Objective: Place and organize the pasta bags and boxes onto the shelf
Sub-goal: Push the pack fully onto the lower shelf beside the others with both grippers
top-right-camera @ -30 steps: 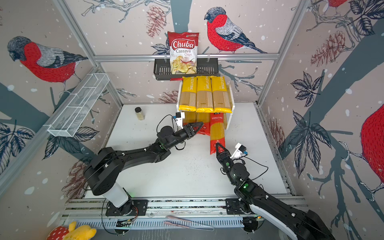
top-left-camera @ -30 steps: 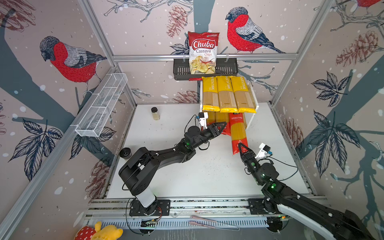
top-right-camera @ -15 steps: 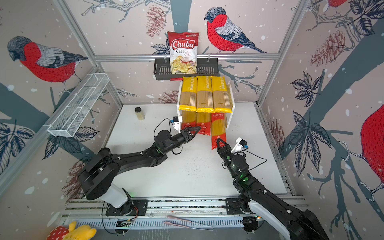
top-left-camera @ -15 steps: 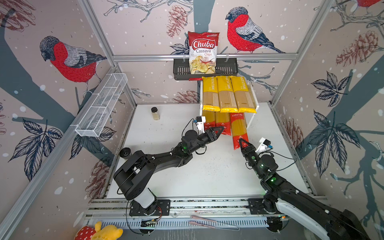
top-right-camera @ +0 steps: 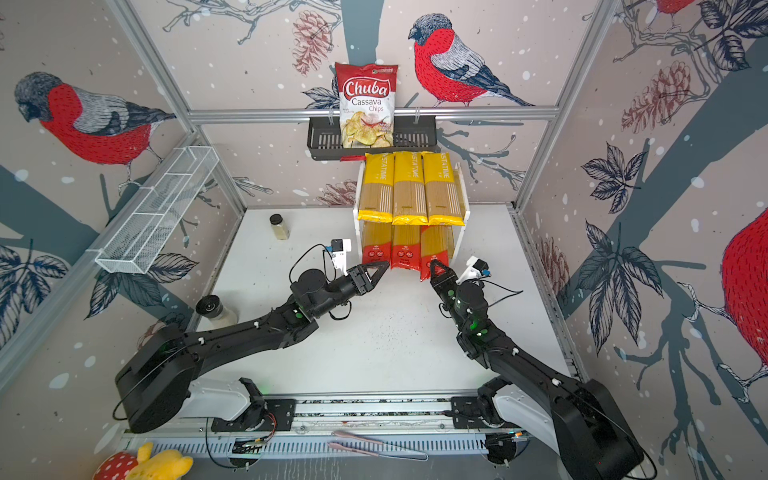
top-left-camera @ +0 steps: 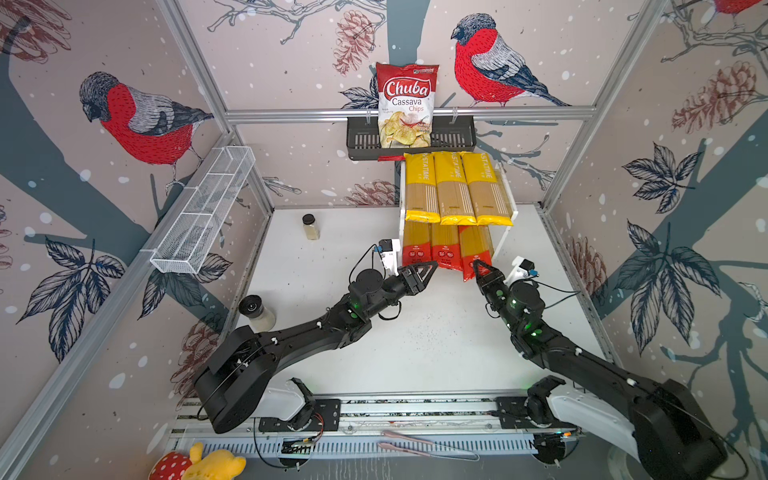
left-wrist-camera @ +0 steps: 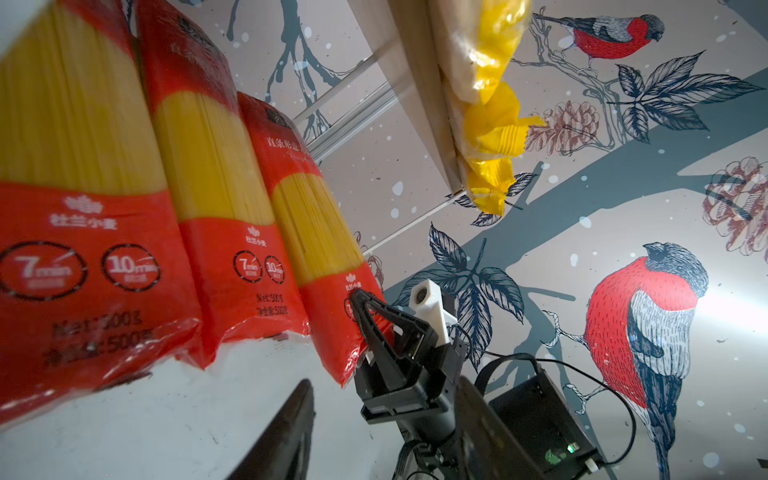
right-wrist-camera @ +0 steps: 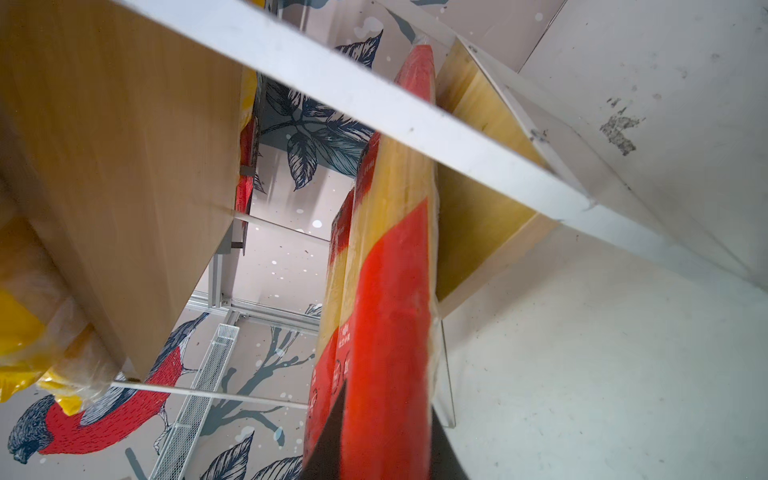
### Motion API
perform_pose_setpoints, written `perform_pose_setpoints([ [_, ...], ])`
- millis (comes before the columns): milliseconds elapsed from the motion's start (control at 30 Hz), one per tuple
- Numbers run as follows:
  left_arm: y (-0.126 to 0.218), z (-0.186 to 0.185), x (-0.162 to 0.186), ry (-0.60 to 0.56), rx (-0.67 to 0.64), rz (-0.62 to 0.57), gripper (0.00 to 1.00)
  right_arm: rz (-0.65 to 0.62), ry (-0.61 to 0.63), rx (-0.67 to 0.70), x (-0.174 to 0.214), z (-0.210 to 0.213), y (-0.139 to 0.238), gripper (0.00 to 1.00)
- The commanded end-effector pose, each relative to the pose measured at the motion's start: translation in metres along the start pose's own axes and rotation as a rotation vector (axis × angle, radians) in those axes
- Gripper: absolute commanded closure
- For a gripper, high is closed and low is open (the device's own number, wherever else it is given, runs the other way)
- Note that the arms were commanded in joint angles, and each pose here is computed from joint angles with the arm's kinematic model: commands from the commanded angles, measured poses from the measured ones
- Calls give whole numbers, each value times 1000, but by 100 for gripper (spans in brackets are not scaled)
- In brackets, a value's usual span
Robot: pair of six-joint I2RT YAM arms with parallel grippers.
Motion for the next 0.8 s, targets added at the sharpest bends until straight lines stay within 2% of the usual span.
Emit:
perform_pose_setpoints([
  [0, 3, 4, 0, -36, -20, -12, 47, -39, 8, -147, -13, 28, -5, 78],
  [67, 4, 5, 1, -35, -20, -10, 47, -26, 10, -142, -12, 25, -8, 76],
  [167, 6, 8, 4, -37, -25, -6, 47, -3, 21, -116, -11, 18, -11, 68],
  [333, 6, 10, 4, -50, -33, -3, 47, 48, 32, -89, -9, 11, -19, 64],
  [567, 12, 11, 4, -93, -66, -3, 46, 83, 77, -55, -8, 12, -15, 49],
  [767, 15, 10, 1, -127, -84, -11, 46, 113, 24, -29, 1, -4, 3, 43],
])
Point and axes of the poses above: each gripper's point midway between its finger pads, its own y axis back along the fingers, its own z axis along the line the jaws close on, x = y × z, the point moved 5 cm from there along y, back along the fingers, and after that the axes turned 3 degrees about y, right-handed, at the moved point
